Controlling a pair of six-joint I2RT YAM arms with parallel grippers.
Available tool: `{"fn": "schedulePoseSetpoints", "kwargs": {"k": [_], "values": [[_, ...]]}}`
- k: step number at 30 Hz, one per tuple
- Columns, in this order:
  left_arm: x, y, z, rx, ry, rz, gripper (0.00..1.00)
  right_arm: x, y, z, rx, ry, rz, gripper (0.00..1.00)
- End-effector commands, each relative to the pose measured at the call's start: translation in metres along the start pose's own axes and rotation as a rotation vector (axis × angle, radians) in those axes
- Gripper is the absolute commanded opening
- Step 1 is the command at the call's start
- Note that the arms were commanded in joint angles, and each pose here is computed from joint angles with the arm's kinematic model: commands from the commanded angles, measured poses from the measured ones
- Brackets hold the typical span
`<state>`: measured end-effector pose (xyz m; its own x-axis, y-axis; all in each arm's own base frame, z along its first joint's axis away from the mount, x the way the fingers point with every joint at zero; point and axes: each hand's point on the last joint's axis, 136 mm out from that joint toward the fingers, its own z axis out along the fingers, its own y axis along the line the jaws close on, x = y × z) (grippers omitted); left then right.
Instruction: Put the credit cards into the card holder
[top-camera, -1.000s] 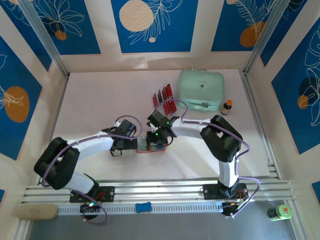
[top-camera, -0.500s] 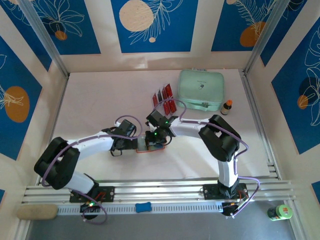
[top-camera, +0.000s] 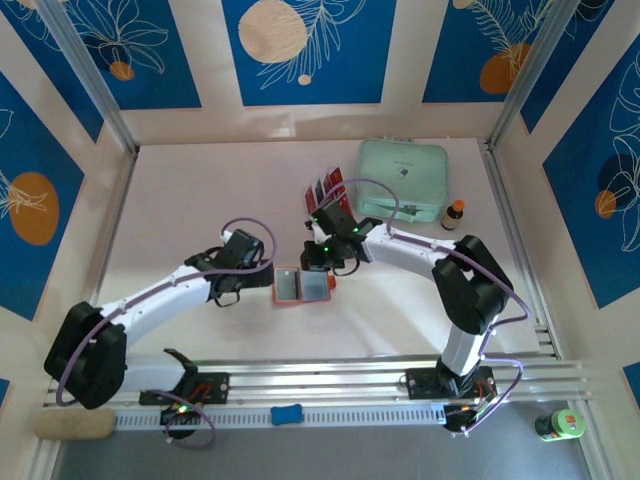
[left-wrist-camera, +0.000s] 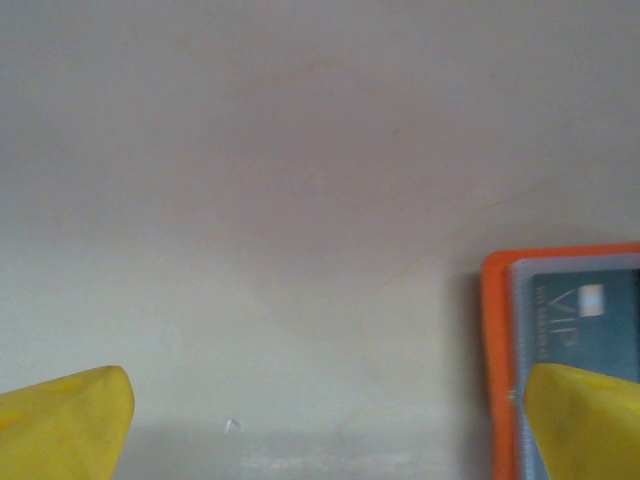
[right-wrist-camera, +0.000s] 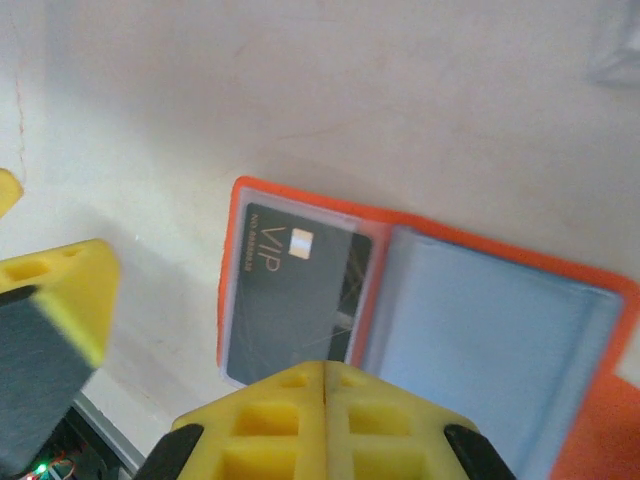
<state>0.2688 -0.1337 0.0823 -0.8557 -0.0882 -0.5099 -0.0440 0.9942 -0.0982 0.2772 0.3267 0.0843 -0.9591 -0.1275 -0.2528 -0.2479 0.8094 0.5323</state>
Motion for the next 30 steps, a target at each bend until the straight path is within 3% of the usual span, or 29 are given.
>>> {"fn": "schedulePoseSetpoints", "kwargs": {"k": [1, 7, 14, 30], "values": [[-0.015, -0.015, -0.015, 0.076, -0.019, 0.003, 1.00, 0.006, -0.022, -0.007, 0.034, 0.011, 0.004, 0.02], [-0.022, -0.061, -0.021, 0.184, -0.027, 0.035, 1.00, 0.009, -0.040, -0.002, 0.040, 0.025, 0.018, 0.02], [0.002, -0.097, -0.003, 0.193, 0.025, 0.102, 1.00, 0.009, -0.044, 0.010, 0.039, 0.047, 0.021, 0.02], [0.032, -0.094, 0.029, 0.122, 0.085, 0.162, 1.00, 0.026, -0.041, 0.039, 0.021, 0.128, 0.029, 0.01]]}}
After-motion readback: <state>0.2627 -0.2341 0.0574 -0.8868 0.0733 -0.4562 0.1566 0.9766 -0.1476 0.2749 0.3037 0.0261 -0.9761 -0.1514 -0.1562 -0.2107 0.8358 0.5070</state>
